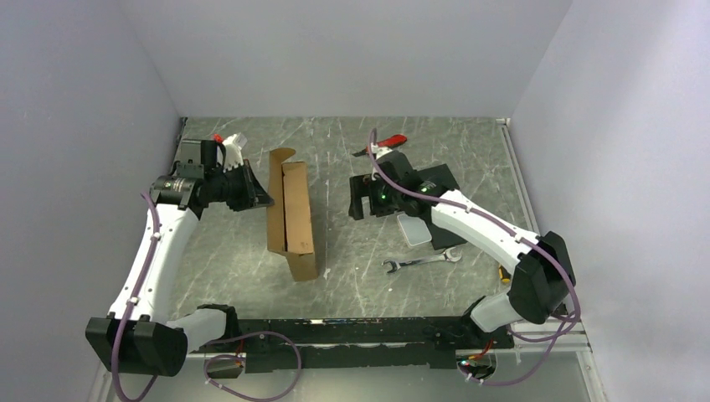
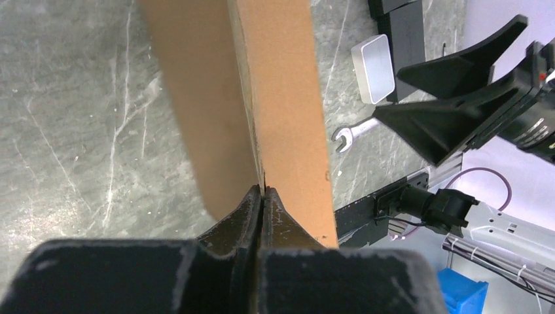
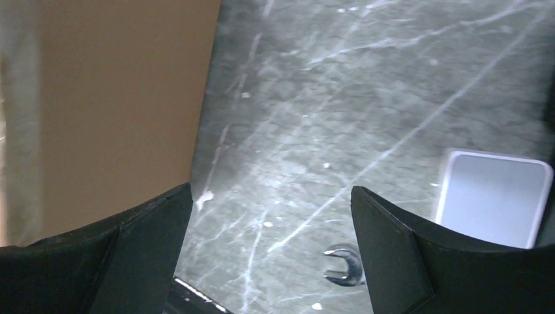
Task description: Unpack the express box
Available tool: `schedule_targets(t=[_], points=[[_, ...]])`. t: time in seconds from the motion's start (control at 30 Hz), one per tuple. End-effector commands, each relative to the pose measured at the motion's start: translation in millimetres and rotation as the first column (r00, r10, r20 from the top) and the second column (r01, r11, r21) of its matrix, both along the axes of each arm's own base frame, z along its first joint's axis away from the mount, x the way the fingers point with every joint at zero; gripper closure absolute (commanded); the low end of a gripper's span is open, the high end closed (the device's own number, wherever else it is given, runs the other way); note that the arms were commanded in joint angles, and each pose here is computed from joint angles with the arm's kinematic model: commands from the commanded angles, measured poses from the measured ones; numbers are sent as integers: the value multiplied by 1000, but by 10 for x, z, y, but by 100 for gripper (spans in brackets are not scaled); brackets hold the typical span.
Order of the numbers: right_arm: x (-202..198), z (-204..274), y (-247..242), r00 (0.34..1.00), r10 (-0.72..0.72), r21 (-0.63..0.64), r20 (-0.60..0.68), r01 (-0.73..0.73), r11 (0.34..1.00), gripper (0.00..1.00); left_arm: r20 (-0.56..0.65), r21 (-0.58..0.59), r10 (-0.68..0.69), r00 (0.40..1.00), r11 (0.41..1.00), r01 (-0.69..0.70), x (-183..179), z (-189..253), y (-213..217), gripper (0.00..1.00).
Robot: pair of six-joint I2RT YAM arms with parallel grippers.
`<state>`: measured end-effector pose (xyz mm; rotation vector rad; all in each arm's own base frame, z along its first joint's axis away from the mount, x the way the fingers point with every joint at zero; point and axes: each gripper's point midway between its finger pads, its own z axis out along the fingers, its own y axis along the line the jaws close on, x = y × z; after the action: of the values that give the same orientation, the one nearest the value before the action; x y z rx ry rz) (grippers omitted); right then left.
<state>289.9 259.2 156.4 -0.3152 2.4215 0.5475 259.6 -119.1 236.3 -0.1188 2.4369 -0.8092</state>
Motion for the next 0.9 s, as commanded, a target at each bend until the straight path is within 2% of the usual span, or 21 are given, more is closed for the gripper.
schedule_targets(t=[0.0,0.1,0.37,0.5,0.73,0.87], points=[[12,344,326,999,2,109,35,-6,994,4,55,-32,-62,997,997,64,-20,227,-83,96],[21,459,425,999,-19,182,28,13,983,1,52,-71,-68,996,995,72,-11,239,-139,97],[-61,837,714,999,-46,367,21,35,930,0,79,-166,-98,992,980,110,14,303,-281,97],[-123,863,858,998,-69,348,10,61,936,0,79,-166,-107,991,979,119,-1,284,-285,98],[-38,879,873,950,-311,245,22,297,923,0,101,-133,-103,990,984,116,-31,305,-241,100],[-20,769,885,925,-380,154,25,372,915,0,107,-132,-100,989,985,114,-38,307,-238,100]])
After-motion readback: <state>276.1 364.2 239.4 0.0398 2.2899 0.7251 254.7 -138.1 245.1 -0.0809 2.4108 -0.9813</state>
